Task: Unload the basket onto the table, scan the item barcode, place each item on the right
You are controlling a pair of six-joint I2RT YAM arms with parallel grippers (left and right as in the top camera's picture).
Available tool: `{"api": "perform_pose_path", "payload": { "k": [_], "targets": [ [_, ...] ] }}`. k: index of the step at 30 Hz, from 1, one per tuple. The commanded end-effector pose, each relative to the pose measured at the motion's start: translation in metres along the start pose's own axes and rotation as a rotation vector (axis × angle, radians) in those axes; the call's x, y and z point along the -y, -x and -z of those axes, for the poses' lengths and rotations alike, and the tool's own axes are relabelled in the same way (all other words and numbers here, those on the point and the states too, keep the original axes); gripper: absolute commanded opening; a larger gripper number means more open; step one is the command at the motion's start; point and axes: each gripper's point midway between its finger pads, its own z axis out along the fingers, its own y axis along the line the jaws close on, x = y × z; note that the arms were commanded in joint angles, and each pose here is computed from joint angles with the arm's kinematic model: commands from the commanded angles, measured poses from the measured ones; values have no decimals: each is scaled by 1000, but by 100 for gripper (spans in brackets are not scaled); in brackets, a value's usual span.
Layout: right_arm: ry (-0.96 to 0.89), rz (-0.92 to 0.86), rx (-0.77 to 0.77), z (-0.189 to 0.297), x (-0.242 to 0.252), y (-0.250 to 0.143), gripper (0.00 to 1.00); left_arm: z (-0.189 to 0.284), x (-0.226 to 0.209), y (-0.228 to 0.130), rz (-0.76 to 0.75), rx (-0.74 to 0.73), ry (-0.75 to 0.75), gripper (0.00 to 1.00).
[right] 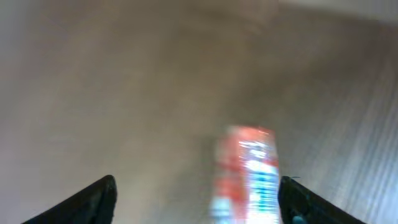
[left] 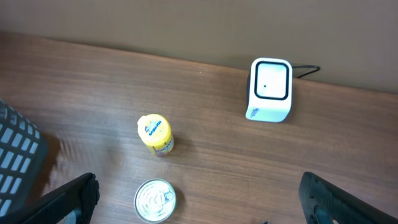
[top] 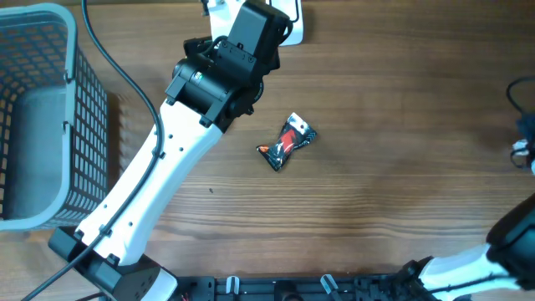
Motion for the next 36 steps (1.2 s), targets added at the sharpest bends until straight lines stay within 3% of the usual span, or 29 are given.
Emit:
{"api": "perform_pose_path", "payload": {
  "k": [1,6,10,19,27,32,36],
  "targets": [
    [277,35,83,56,-66,40,86,19,-7,20,29,69,-13,100],
    [378,119,147,109,-112,49,92,44,-32,42,52,138,-1,100],
    [451,134,110,136,-146,31,97,67,-56,57,86,184,0,100],
    [536,274,-167,159,-204,-72,100,80,-120,75,185,281,152,100],
    [545,311,-412,189,-224,-153,100,22,-127,30,153,210,214,100],
    [456,255,-547,195,-210,-183,100,-3,-99,-1,73,150,59,100],
    [447,230,-665,204,-203,-204,100,-9,-103,-15,76,124,40,100]
  ]
}}
